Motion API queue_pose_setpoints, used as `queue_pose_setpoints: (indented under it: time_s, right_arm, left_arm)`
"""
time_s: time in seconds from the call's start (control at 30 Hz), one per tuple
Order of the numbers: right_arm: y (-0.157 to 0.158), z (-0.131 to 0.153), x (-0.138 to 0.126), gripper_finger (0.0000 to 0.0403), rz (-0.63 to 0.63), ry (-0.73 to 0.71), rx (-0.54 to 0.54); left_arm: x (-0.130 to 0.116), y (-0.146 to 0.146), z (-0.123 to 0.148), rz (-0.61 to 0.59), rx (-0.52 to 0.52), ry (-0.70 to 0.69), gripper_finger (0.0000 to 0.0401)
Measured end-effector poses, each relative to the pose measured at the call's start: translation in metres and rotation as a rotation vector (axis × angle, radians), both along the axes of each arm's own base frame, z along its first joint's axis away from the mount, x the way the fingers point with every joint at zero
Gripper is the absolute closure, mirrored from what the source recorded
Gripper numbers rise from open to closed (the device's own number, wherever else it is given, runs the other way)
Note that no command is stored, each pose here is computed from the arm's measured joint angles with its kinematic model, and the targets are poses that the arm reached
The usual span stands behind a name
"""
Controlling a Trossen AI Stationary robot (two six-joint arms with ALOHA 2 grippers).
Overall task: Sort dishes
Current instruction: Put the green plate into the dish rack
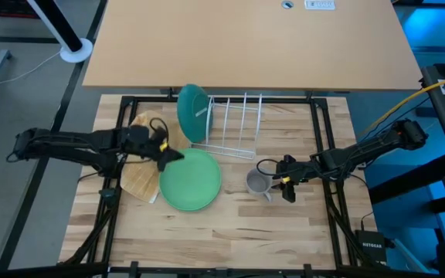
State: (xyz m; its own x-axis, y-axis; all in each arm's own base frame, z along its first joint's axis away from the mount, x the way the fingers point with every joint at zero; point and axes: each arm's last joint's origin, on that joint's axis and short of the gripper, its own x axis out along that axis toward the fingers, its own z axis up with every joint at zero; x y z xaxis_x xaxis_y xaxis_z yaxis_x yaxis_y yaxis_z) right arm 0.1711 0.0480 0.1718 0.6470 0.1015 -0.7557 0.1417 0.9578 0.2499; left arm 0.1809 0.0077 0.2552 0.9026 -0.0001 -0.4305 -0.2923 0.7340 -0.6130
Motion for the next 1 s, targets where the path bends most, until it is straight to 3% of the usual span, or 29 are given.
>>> queue_pose_setpoints:
  time_s: [0.27, 0.57, 0.8, 1.0]
  right_arm:
    - [0.0, 0.0, 0.0, 0.0207, 0.0, 0.0, 0.0]
    - [0.001, 0.0, 0.0, 0.0207, 0.017, 0.006, 0.02]
    - [0.001, 0.0, 0.0, 0.0207, 0.029, 0.01, 0.033]
    - [0.001, 0.0, 0.0, 0.0207, 0.01, 0.013, 0.05]
  left_arm:
    - [0.017, -0.051, -0.012, -0.237, 0.014, 0.018, 0.0395]
    - [0.049, -0.082, -0.034, -0.285, -0.034, -0.009, 0.0391]
    - [0.062, -0.085, -0.059, -0.228, -0.013, 0.08, 0.031]
    - [0.062, -0.095, -0.066, -0.318, 0.091, 0.098, 0.0242]
